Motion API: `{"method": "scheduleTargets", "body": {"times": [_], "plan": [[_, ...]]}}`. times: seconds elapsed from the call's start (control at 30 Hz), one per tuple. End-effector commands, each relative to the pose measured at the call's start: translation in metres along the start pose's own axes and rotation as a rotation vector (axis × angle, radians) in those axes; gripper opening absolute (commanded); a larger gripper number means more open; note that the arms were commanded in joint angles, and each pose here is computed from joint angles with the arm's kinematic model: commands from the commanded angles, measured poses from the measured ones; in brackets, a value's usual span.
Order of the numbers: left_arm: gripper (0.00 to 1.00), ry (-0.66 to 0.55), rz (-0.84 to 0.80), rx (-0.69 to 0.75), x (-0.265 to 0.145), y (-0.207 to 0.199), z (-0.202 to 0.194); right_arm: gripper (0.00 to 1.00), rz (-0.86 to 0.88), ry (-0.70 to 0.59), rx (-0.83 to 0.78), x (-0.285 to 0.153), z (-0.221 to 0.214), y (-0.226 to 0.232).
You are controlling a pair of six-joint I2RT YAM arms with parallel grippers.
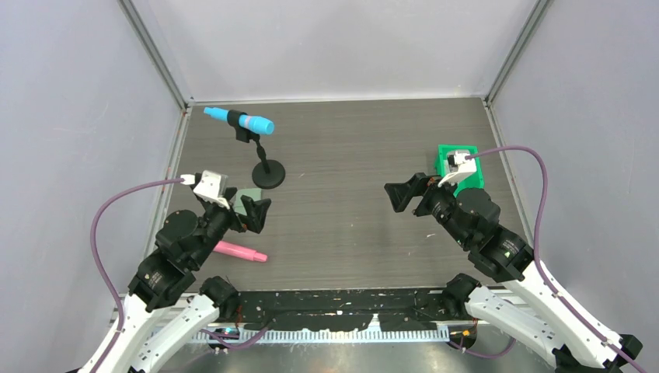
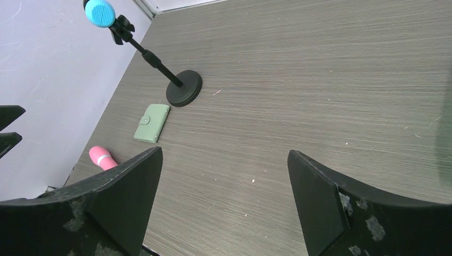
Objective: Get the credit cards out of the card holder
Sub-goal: Move the card holder to the center of the board.
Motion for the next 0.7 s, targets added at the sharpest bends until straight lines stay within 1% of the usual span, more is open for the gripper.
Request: {"method": "scheduleTargets", "body": {"times": [0.0,0.2,0.33,0.4,0.47,0.53,0.67], "plan": [[0.99,-0.020,0.015,0.020,0.000,0.002,0.005,0.96,0.047,-0.064,0.023,-0.005,0.017,0.011],[0.99,0.006,0.029,0.027,0.005,0.002,0.003,0.96,0.042,-0.052,0.026,-0.004,0.013,0.009],[0.99,0.027,0.083,0.023,0.010,0.006,0.000,0.95,0.039,-0.047,0.017,-0.002,0.011,0.008],[0.97,0.043,0.139,0.002,0.014,0.010,-0.003,0.95,0.041,-0.048,0.017,-0.001,0.010,0.008],[0.97,0.067,0.241,-0.046,0.018,0.016,-0.006,0.95,0.055,-0.052,0.015,-0.001,0.010,0.008],[0.97,0.119,0.345,-0.088,0.022,0.022,-0.012,0.95,0.069,-0.049,0.008,-0.002,0.009,0.009],[0.96,0.225,0.451,-0.204,0.035,0.030,-0.026,0.95,0.076,-0.054,-0.009,-0.005,0.011,0.009]]}}
Point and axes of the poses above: each gripper's point midway between its finger pads, its own x axis out along the fingers, its own y axis along the line the jaws close on, z = x × y, the point moved 8 cm from there along -x, back along the fingers, and after that the axes turned 5 degrees about x, right-handed, at the moved point
